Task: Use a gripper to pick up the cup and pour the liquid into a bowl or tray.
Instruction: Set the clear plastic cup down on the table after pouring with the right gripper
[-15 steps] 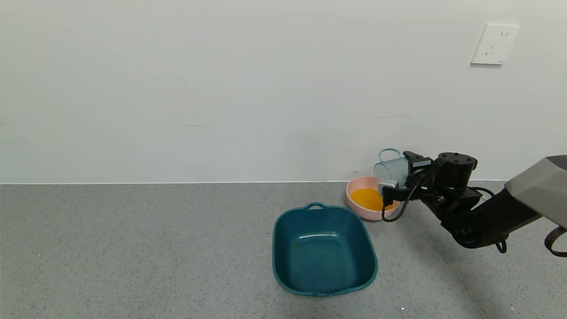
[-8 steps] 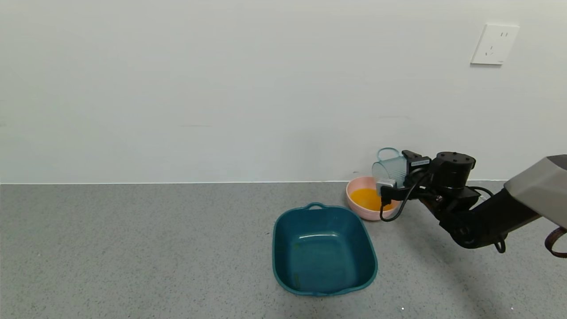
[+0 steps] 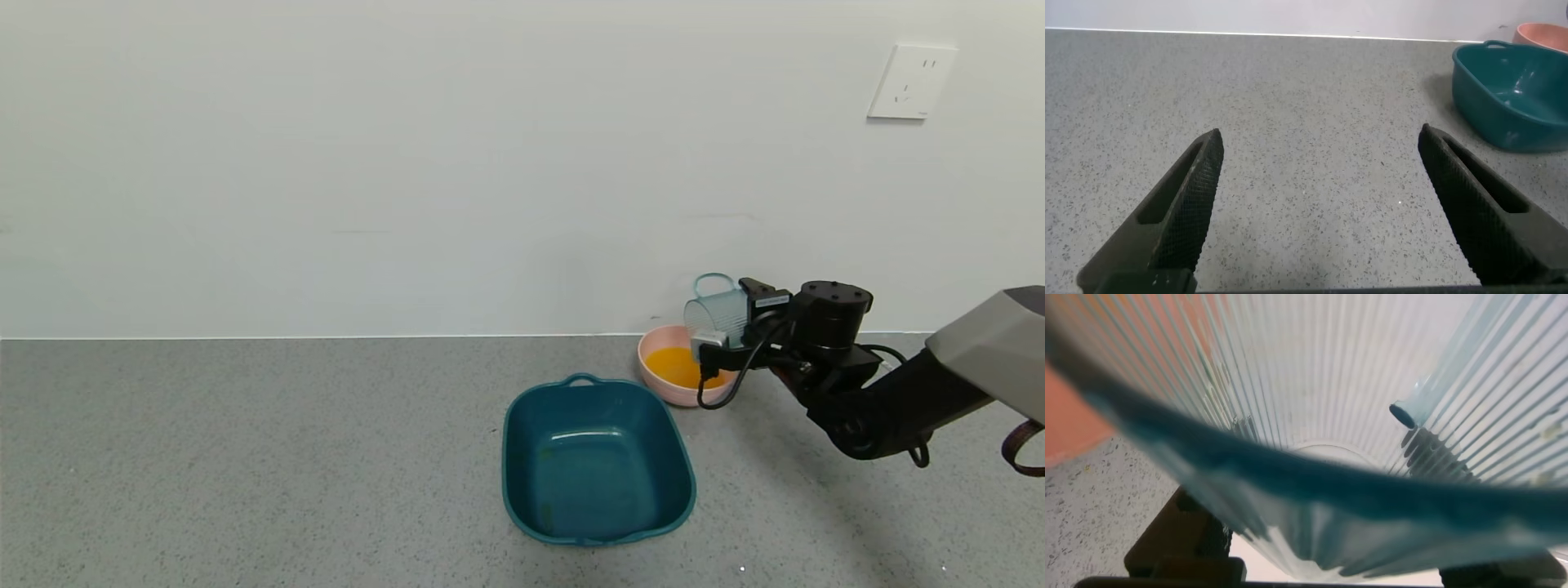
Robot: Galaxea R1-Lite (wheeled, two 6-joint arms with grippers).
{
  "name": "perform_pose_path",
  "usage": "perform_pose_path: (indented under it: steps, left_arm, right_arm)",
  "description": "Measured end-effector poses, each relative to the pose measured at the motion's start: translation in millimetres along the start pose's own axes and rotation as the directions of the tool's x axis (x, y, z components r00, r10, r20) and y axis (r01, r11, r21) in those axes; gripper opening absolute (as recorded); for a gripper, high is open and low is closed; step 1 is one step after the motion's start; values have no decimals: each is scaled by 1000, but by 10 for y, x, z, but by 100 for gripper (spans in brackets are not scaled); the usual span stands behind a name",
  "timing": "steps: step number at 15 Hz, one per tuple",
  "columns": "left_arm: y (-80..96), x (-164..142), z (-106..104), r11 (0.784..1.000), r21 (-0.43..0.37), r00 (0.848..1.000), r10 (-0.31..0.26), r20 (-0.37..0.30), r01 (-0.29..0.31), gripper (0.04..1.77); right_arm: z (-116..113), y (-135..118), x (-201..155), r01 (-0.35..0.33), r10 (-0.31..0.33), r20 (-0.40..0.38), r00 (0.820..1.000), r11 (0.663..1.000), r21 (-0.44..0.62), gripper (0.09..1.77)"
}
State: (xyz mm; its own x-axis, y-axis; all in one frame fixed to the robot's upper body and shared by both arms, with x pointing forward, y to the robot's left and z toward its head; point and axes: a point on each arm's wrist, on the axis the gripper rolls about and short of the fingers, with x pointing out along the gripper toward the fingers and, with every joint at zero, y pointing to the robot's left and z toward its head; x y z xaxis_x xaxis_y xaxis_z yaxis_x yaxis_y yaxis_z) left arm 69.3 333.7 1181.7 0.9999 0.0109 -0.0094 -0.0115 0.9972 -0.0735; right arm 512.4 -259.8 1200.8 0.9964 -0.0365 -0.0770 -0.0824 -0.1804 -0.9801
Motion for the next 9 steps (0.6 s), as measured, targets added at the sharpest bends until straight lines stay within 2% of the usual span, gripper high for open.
perform_pose_path:
  steps: [9]
  left_arm:
    - [0,0,0,1000,0,1000,0,0,0,172]
  right_arm:
    - [-1,12,4,0,0,1,1000,1000,-13,134]
